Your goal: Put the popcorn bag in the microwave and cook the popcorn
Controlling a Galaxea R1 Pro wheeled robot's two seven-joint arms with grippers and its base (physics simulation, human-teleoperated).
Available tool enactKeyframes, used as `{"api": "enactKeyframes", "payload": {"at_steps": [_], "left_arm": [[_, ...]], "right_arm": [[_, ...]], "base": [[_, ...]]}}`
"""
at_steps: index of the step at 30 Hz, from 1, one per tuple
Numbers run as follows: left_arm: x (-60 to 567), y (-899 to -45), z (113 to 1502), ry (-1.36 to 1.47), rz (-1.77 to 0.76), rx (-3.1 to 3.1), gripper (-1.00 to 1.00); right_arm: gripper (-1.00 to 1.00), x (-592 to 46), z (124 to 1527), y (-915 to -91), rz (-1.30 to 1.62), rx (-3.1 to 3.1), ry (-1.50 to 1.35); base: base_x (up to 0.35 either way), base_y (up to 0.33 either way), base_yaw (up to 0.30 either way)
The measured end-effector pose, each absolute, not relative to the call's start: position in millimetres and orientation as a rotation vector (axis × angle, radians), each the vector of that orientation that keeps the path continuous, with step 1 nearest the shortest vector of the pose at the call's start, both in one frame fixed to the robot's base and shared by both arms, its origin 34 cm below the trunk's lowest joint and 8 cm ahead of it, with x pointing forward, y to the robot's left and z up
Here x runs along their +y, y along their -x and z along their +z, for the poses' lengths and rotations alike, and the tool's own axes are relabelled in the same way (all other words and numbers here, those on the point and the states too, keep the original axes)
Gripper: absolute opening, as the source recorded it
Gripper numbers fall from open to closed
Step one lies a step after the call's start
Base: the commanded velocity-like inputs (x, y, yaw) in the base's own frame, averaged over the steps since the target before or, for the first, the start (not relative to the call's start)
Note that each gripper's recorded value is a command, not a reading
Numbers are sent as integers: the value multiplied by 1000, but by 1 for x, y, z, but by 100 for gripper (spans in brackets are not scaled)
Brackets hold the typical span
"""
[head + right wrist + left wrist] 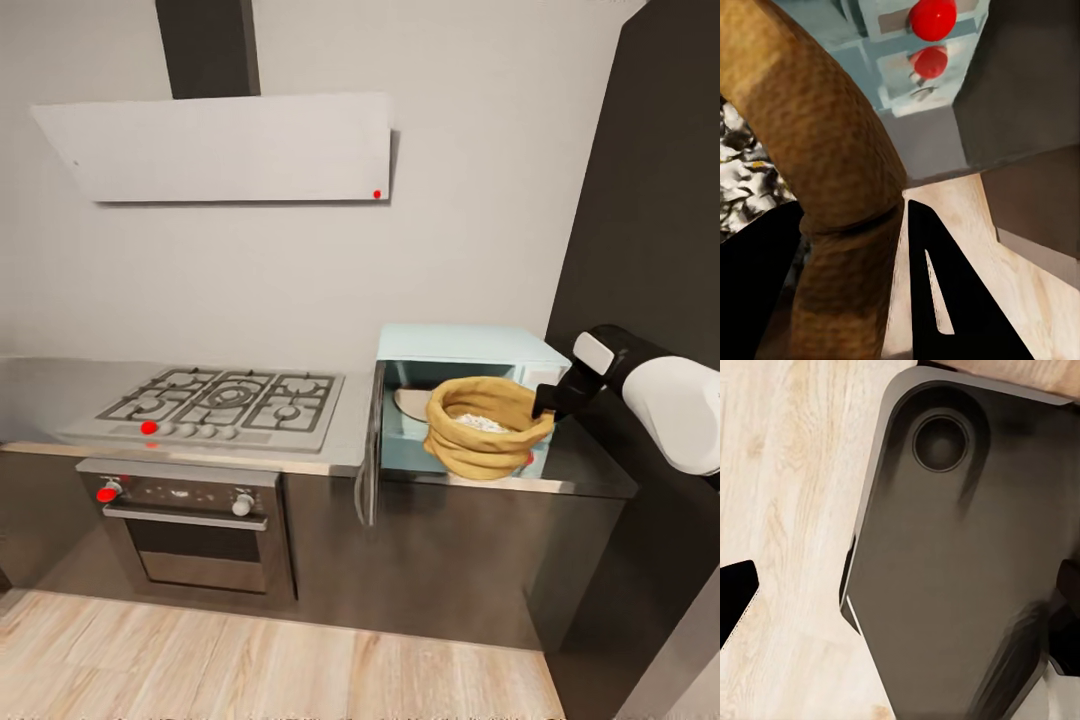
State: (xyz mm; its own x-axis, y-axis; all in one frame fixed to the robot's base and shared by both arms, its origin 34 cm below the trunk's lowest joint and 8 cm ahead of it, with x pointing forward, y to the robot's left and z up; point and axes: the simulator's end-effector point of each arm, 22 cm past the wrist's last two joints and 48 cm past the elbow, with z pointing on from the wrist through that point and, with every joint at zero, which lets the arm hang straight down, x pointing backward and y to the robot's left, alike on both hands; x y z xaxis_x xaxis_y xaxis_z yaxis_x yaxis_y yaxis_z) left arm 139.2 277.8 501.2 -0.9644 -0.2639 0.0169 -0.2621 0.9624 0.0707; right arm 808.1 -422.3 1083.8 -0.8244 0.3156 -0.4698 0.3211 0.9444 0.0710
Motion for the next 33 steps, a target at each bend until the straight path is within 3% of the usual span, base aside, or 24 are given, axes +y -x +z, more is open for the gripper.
{"api": "enactKeyframes", "payload": {"at_steps": [17, 25, 33], "left_arm": [[278, -139, 501, -412, -106, -3086, 100], [278, -139, 501, -413, -106, -3086, 100], [278, -139, 501, -413, -106, -3086, 100]], "right_arm": [[-100, -441, 1095, -807, -105, 2578, -516], [-100, -435, 1076, -767, -35, 2642, -997], [-100, -447, 1075, -757, -107, 2599, -1148]], "base": [[-5, 37, 0], [0, 0, 0], [0, 0, 0]]}}
